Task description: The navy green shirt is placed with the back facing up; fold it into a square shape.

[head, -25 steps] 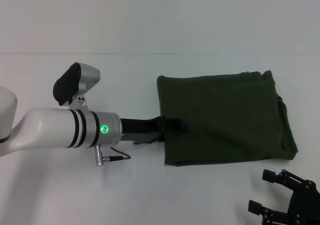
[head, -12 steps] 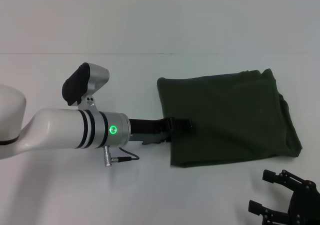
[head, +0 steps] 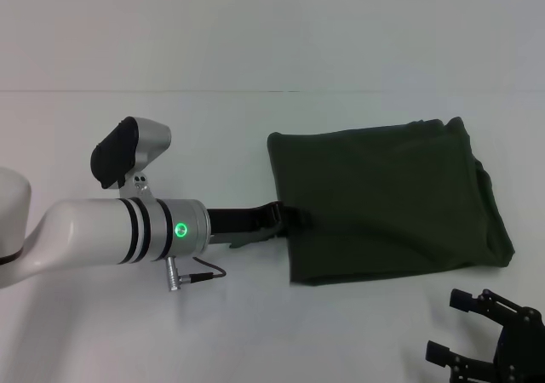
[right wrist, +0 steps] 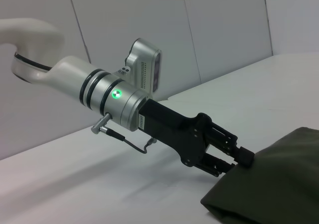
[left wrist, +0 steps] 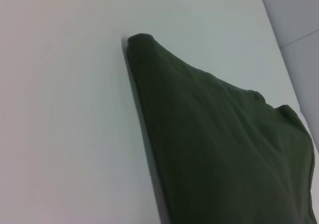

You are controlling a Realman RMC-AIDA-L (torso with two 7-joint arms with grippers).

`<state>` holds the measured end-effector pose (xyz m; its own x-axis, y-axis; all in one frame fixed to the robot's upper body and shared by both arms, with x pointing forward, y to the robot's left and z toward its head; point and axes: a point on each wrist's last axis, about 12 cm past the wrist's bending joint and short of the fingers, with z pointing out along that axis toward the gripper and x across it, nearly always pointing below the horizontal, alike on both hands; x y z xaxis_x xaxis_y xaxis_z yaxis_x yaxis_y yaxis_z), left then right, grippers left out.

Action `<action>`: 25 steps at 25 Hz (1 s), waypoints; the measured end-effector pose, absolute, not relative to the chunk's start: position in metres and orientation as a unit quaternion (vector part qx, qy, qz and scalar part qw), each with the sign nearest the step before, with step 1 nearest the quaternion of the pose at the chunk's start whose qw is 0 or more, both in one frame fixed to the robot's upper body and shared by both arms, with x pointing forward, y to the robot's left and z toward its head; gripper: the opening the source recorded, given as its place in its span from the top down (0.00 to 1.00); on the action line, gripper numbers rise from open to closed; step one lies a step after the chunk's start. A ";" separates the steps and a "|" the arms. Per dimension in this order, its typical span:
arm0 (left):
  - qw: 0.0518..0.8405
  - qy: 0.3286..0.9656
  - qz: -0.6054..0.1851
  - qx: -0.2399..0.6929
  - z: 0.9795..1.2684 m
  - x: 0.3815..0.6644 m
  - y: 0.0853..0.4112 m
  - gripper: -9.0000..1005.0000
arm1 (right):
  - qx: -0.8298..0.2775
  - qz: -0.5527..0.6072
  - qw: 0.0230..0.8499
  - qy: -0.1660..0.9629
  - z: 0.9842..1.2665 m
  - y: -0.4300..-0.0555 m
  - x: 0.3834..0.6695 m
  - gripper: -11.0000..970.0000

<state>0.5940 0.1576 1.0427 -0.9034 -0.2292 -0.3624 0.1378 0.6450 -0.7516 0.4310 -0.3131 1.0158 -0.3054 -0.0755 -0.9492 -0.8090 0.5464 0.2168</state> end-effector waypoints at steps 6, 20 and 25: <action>0.232 0.878 -0.419 -0.004 1.043 0.594 0.157 0.60 | -0.307 0.368 0.506 0.717 1.018 -0.313 0.431 0.03; 0.245 0.871 -0.426 -0.003 1.047 0.596 0.170 0.91 | -0.307 0.367 0.512 0.714 1.020 -0.313 0.435 0.03; 0.254 0.874 -0.414 -0.024 1.047 0.597 0.203 0.92 | -0.308 0.367 0.513 0.713 1.021 -0.313 0.437 0.03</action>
